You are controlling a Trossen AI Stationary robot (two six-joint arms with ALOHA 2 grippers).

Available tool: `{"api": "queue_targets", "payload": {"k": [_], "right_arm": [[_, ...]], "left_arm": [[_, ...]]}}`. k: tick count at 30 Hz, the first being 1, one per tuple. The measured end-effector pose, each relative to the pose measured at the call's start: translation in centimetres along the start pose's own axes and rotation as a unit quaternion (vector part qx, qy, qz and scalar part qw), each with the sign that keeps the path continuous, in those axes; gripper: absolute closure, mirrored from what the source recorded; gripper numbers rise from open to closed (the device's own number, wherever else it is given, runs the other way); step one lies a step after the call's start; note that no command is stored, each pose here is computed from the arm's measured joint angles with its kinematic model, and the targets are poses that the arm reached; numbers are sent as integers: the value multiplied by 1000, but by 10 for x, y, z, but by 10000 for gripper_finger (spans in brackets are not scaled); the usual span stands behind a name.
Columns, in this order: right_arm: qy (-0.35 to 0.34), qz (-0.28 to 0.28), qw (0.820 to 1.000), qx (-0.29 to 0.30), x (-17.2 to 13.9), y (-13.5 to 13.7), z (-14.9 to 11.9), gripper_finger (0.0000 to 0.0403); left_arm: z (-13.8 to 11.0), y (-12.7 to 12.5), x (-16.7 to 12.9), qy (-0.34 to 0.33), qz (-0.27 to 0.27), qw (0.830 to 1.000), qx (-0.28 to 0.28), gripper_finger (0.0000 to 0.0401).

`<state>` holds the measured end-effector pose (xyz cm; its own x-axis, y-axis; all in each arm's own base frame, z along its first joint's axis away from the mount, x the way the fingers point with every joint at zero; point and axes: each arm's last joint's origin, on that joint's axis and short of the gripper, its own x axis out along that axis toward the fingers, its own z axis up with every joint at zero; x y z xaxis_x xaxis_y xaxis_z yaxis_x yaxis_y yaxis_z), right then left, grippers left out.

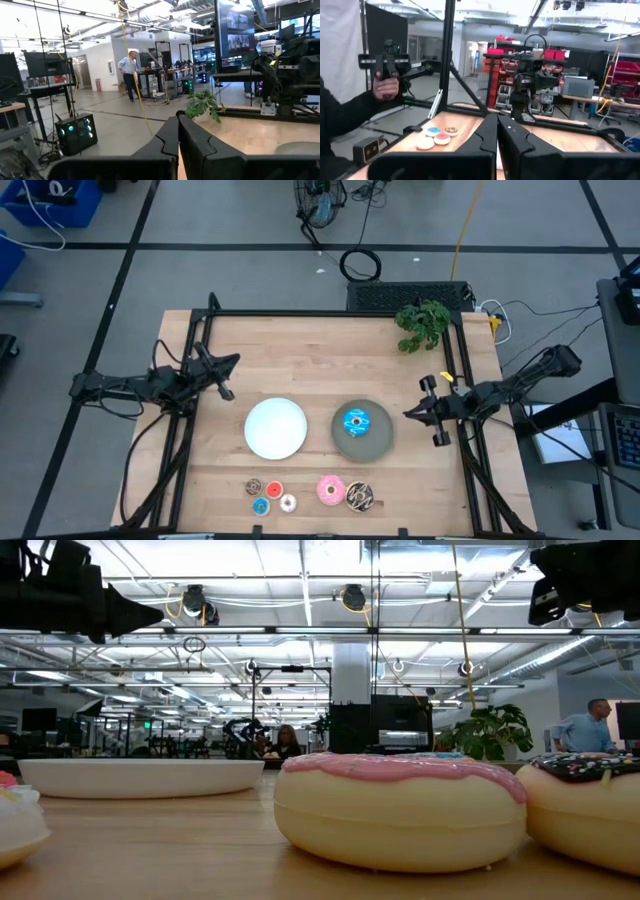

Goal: Pick & Place donuts
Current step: Put the big black donut into the gray plate

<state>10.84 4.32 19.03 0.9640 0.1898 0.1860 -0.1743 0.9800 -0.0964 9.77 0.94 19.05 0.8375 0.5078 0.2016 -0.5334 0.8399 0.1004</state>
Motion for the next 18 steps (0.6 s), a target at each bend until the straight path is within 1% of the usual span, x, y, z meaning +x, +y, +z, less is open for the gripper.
{"api": "queue_targets", "payload": {"k": [2,4,10,12,14,17,18], "right_arm": [[-1,4,1000,0,-2,0,1,403],[-2,19,1000,1,-5,0,1,403],[9,44,999,14,-13,0,-1,403],[25,47,998,23,-16,-1,-4,403],[29,47,998,33,-18,-1,-5,403],[29,46,998,41,-20,-1,-5,403],[25,46,998,43,-20,-2,-5,403]], "left_arm": [[-2,-1,0,10,-2,1000,1,382],[-5,-1,0,23,-6,1000,6,382],[-13,-3,-1,54,-24,997,48,382],[-14,-5,-1,55,-58,995,60,382],[-14,-8,-2,47,-112,991,64,382],[-13,-14,-3,22,-211,975,64,382],[-13,-16,-4,15,-236,970,62,382]]}}
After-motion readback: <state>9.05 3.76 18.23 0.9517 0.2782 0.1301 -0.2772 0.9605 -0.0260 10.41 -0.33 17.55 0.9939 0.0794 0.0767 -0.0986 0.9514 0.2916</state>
